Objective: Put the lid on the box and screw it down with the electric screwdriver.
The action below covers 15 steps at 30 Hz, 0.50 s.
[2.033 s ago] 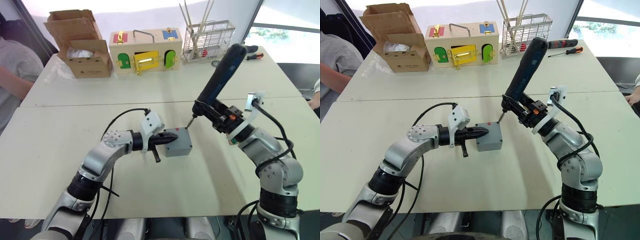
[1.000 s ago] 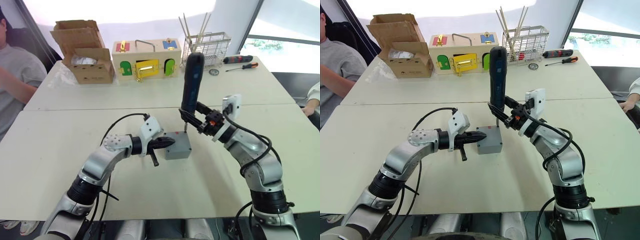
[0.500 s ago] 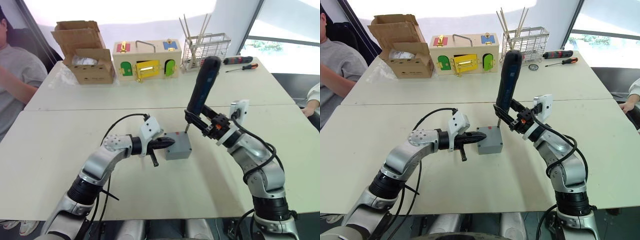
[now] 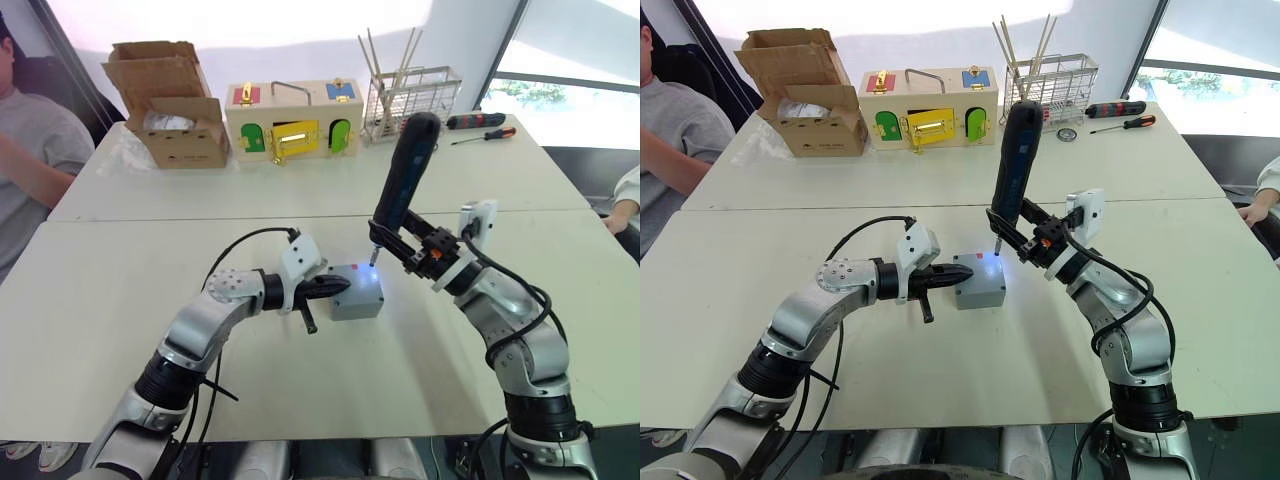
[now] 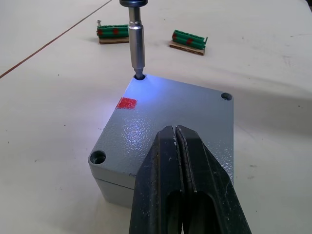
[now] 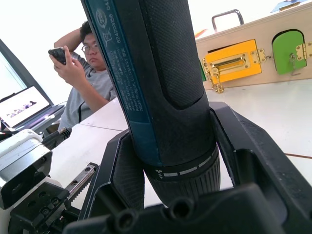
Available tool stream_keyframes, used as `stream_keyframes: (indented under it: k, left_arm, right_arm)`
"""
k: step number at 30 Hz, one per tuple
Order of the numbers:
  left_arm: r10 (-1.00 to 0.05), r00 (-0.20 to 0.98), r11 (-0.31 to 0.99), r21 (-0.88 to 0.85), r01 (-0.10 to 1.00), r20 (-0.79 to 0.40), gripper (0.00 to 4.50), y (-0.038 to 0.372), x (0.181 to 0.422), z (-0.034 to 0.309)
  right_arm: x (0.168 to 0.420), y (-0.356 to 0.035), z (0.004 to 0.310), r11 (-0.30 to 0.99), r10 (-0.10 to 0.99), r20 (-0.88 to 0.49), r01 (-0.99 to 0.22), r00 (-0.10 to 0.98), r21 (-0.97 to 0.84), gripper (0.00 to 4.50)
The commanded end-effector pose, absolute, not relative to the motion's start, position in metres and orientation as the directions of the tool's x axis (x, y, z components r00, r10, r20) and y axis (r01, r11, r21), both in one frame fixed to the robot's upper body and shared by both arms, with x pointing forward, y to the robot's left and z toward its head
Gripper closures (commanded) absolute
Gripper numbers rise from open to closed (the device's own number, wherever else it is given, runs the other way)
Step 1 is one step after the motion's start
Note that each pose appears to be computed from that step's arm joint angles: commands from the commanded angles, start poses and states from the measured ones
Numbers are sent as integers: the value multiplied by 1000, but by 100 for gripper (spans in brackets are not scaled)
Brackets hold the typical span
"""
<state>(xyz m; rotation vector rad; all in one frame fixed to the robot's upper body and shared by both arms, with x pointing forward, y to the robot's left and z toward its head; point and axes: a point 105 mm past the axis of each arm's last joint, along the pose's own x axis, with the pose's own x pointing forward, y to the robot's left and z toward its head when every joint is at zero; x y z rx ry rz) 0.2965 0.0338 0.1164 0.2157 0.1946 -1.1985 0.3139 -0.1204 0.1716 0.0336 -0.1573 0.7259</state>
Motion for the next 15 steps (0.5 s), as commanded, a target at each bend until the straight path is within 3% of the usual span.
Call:
stream_keyframes:
  k: [1,10,15]
  left_arm:
    - [-896,338,337,52,940,-287,450,30,293,108]
    - [-898,332,332,49,942,-290,450,29,292,104]
    - [-898,334,331,59,942,-285,450,31,292,104]
  right_arm:
    - [314,-120,130,746,666,-1,-665,746,34,267]
    - [317,-123,144,752,658,35,-659,752,9,267]
    - [318,-132,200,755,648,191,-655,738,-31,267]
